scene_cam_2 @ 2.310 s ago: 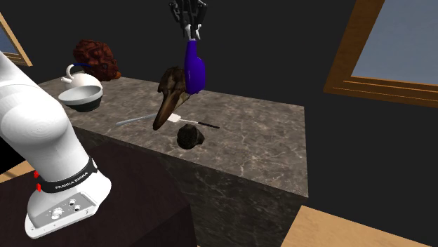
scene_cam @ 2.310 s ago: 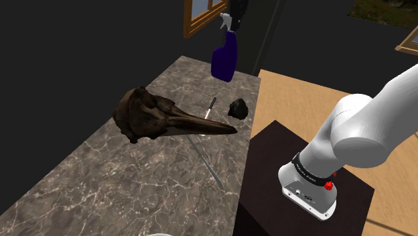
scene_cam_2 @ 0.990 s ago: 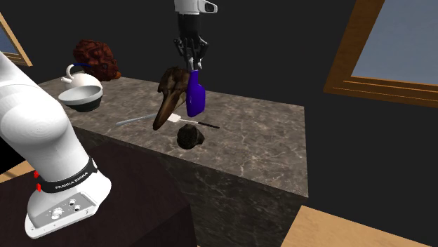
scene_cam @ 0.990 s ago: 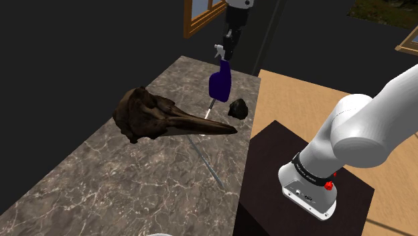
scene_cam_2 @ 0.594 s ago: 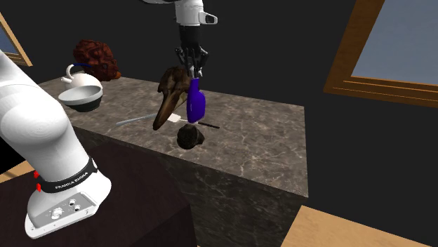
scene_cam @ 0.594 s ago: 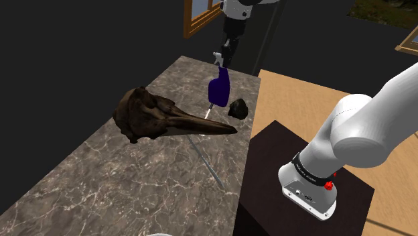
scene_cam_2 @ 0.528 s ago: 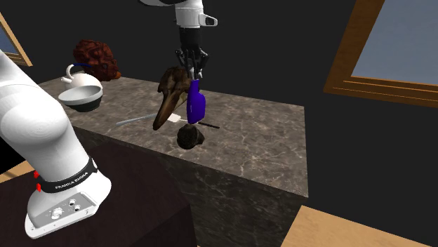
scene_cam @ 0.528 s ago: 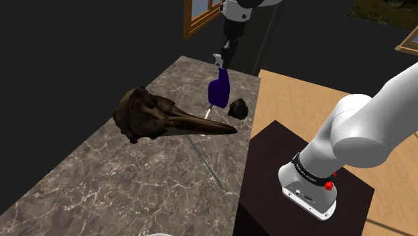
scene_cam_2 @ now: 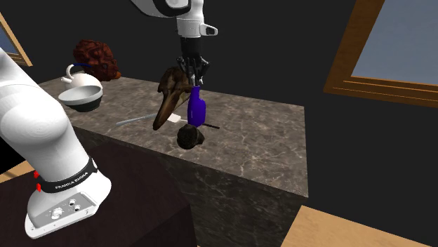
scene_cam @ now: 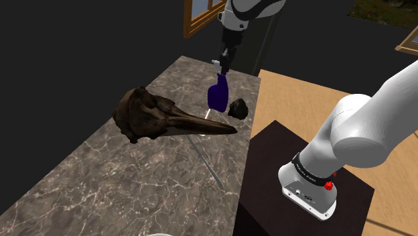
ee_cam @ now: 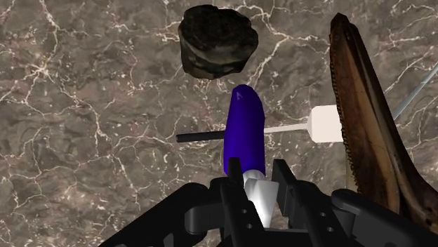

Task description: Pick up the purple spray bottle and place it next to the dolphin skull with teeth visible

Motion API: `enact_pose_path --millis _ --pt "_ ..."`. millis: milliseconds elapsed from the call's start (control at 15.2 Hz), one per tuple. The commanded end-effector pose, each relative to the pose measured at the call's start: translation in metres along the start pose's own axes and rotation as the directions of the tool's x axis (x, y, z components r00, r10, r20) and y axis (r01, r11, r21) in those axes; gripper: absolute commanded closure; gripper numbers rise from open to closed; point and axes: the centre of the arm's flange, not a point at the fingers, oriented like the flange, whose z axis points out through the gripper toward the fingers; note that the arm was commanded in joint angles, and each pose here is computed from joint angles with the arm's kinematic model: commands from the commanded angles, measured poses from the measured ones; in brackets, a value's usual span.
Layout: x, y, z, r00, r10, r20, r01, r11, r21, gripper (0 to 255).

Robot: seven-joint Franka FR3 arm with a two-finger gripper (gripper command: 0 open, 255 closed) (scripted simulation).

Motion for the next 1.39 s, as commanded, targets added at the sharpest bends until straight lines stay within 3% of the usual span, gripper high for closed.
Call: enact_pose_path --millis 0,198,264,594,858,1320 --pt "0.000 -0.001 0.003 1.000 0.000 0.005 0.000 1.000 0.001 255" --pt "0.000 -0.001 0.003 1.000 0.000 0.005 0.000 1.000 0.001 255" --pt "0.000 0.000 0.003 1.000 0.000 0.005 0.000 1.000 0.001 0" --pt "0.000 -0.001 0.003 1.000 0.000 0.005 0.000 1.000 0.001 0" --pt "0.000 0.000 -0.047 1.000 0.000 0.005 0.000 1.000 0.001 0" --pt "0.000 0.000 -0.047 1.000 0.000 0.005 0.000 1.000 0.001 0"
